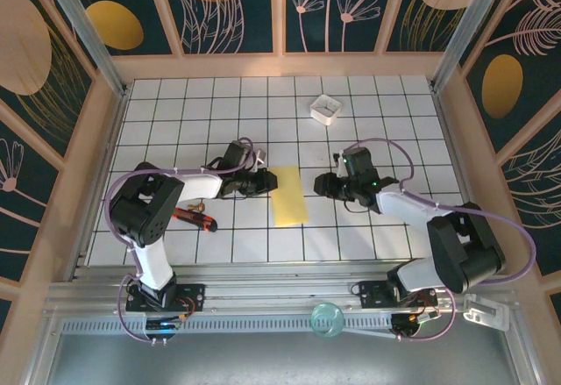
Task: Fold a paper plane with a square sheet of paper (pick it up from the middle)
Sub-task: First fold in half a square sheet of paper at the center of the table.
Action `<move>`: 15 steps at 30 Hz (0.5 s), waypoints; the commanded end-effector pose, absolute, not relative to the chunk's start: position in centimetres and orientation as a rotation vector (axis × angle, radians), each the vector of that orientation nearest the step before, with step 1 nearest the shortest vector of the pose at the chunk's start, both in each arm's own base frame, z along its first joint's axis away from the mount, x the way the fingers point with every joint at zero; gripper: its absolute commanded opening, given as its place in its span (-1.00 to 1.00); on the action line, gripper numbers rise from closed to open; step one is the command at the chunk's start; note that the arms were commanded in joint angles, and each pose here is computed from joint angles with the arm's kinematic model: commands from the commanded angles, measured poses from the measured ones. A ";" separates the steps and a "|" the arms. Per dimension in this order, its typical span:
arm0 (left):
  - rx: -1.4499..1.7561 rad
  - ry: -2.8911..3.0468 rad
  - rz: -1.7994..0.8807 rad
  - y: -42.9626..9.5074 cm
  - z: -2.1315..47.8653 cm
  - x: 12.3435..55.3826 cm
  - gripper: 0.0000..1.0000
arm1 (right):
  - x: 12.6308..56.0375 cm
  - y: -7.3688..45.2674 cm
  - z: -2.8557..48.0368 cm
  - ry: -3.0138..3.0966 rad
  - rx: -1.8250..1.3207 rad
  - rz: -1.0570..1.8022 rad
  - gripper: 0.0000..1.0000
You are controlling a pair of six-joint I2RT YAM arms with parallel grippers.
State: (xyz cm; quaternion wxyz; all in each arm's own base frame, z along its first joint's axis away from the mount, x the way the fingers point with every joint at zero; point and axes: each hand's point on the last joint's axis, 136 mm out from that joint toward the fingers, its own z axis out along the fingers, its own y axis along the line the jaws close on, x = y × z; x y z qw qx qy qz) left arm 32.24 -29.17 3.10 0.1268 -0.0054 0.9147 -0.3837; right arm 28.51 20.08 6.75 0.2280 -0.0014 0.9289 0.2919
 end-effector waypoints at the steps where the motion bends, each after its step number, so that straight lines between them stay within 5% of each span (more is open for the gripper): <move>1: 0.024 2.719 -1.086 -29.3 1.8 31.8 -0.67 | 27.9 20.4 6.8 2.539 -0.003 0.766 -0.19; 15: 0.108 2.839 -0.990 -28.0 -1.6 30.0 -0.84 | 22.2 24.4 5.0 2.678 0.017 1.065 -0.16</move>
